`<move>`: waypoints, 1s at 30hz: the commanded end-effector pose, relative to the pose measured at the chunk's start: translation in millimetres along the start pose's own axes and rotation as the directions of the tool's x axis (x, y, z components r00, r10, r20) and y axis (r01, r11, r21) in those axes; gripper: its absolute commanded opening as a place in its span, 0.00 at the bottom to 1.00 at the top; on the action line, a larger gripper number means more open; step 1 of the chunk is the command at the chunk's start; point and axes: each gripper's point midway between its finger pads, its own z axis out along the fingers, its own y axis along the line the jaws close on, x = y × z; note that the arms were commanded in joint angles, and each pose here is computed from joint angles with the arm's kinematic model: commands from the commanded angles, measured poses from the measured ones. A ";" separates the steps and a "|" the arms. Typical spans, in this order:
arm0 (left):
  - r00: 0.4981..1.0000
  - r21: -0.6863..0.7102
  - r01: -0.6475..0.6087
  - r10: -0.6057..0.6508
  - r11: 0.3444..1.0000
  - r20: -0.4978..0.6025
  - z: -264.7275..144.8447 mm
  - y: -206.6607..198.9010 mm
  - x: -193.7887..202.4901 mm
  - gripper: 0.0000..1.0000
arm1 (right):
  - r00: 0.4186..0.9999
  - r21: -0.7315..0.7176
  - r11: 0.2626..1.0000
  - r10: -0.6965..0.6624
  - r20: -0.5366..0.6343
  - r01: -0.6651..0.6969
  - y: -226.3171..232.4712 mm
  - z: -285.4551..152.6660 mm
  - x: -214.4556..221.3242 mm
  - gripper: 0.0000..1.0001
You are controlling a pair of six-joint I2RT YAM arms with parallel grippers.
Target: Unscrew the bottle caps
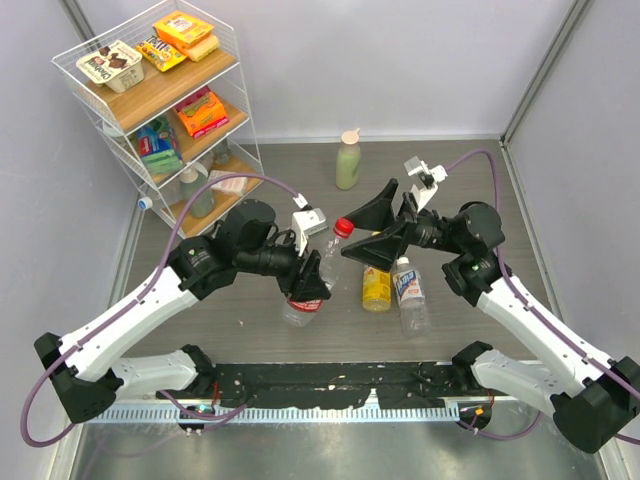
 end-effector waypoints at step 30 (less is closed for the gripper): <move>0.986 -0.616 -0.135 0.045 0.776 -0.160 -37.6 124.3 54.2 0.21 | 0.956 0.442 0.848 0.275 0.102 -0.292 -116.2 20.2 11.0 0.91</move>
